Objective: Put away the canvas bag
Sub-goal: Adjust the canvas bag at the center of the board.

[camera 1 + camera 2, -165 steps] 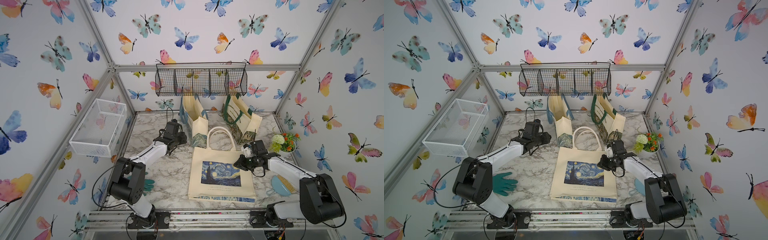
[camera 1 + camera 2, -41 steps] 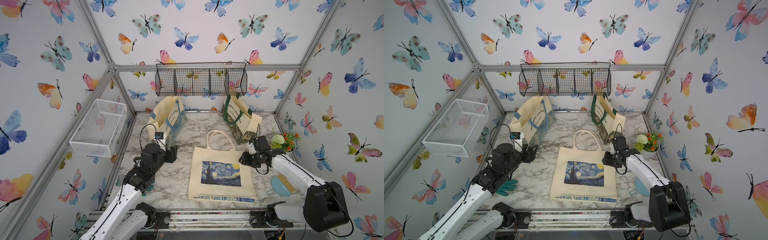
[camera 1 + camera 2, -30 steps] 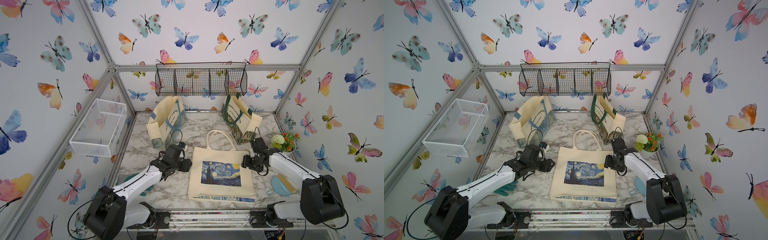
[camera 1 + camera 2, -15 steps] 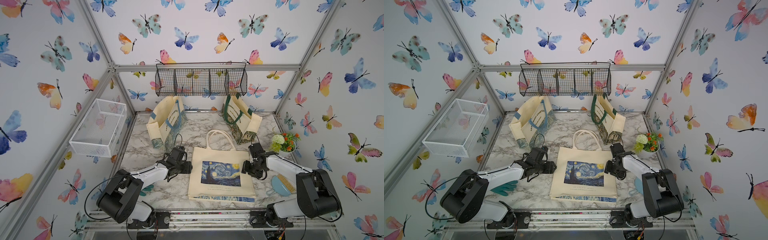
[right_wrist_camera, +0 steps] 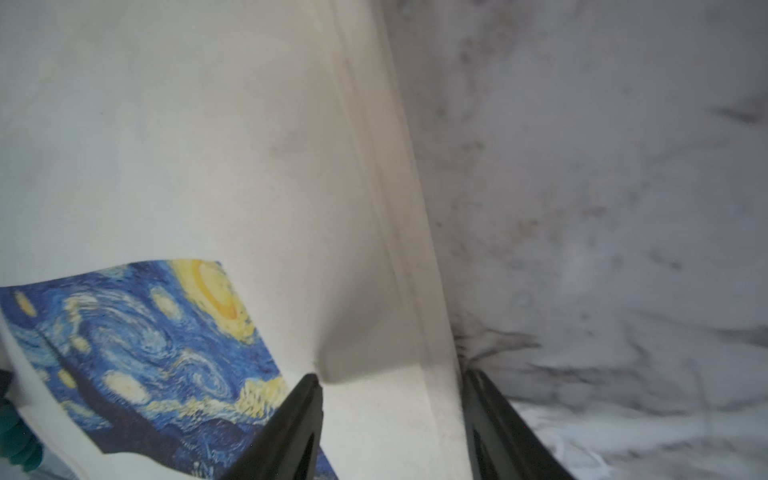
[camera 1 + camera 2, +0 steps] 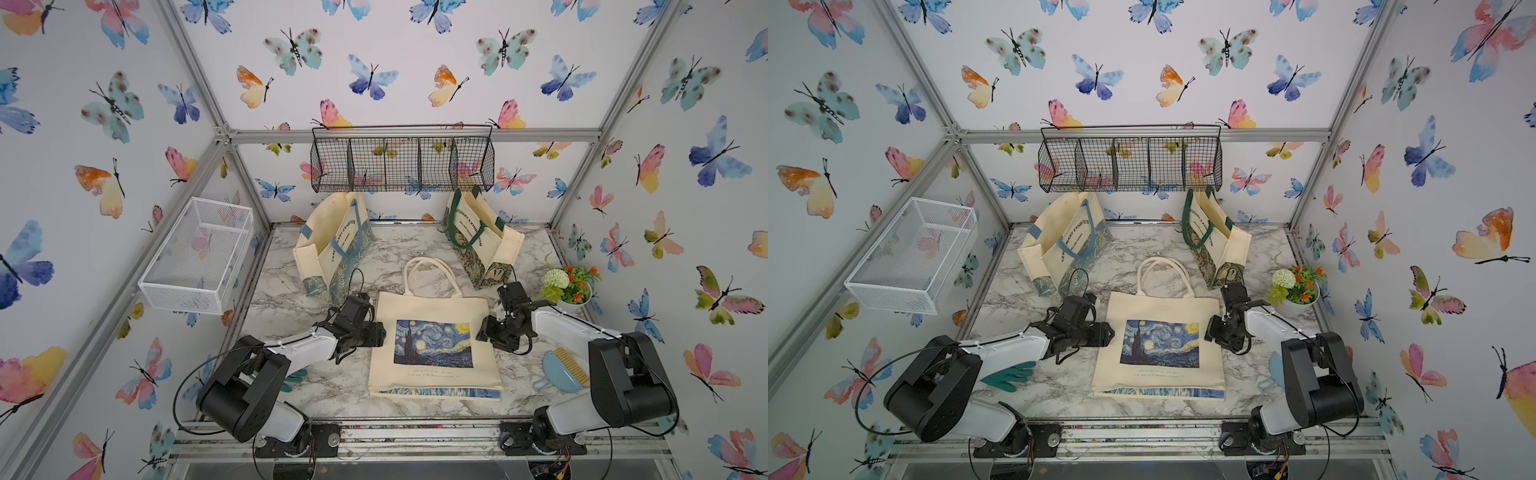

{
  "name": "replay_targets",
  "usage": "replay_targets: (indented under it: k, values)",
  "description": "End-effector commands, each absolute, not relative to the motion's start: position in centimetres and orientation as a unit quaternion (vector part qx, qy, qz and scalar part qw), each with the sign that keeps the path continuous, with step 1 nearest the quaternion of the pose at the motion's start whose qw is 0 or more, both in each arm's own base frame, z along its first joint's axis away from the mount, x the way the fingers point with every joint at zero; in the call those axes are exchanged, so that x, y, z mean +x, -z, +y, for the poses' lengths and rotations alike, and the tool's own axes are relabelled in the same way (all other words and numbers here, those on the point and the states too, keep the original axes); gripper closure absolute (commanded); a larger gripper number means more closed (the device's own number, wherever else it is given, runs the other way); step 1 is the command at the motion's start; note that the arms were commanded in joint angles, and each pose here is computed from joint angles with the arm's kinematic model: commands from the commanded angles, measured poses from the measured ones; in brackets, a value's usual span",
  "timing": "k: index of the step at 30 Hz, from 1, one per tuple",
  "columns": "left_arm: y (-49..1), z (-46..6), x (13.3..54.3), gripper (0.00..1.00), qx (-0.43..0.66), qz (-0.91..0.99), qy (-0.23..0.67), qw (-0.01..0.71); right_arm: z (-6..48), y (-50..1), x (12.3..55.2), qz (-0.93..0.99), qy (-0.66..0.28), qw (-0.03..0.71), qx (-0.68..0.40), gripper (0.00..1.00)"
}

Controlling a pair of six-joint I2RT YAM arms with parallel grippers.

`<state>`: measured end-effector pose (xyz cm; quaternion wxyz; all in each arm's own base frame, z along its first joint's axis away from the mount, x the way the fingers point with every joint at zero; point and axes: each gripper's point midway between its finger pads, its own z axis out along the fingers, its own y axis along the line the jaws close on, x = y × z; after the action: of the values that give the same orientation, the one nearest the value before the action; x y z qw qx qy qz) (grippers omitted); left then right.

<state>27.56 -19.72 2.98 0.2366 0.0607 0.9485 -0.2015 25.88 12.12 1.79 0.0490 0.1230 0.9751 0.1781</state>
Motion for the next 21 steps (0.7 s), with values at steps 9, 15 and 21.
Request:
replay_targets:
  k: [9, 15, 21]
  values:
    - [-2.7, -17.0, 31.2, 0.34, 0.022, 0.951, 0.194, 0.241, 15.6, -0.9, 27.5, 0.963, -0.244, 0.010, 0.114, 0.43]
    - [-3.2, -15.5, 33.4, 0.35, 0.008, 0.951, 0.190, 0.244, 16.4, -1.4, 30.1, 0.964, -0.244, 0.013, 0.105, 0.42]
    - [-3.9, -15.7, 33.4, 0.36, 0.007, 0.945, 0.204, 0.256, 16.5, -2.6, 32.7, 0.969, -0.230, 0.027, 0.091, 0.42]
